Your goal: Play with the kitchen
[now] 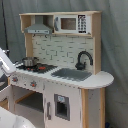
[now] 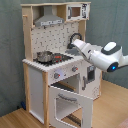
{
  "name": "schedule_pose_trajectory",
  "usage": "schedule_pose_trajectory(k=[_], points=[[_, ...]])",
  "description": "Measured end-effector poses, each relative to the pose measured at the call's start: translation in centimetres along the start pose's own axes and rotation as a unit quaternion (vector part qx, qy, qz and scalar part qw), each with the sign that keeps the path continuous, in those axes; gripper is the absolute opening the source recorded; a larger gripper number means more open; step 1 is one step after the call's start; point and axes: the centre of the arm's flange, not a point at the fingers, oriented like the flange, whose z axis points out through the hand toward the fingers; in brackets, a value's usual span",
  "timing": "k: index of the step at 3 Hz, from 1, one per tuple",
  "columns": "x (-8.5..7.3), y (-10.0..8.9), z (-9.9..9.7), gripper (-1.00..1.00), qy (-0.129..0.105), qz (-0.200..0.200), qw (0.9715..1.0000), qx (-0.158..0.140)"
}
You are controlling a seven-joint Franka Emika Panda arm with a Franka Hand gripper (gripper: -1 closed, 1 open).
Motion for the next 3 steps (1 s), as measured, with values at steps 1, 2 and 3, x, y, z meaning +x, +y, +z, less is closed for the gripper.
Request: schedule_pose_trajectory(k=[1, 2, 3], points=[[1.0, -1.6, -1.8, 1.00, -0.009, -0.020, 0.9996, -0.017], [1.2, -3.6, -3.3, 1.00, -0.023, -0.042, 0.9983, -0.033], [0.7, -6.3, -4.4, 1.00, -0.038, -0.057, 0.9967, -0.043]])
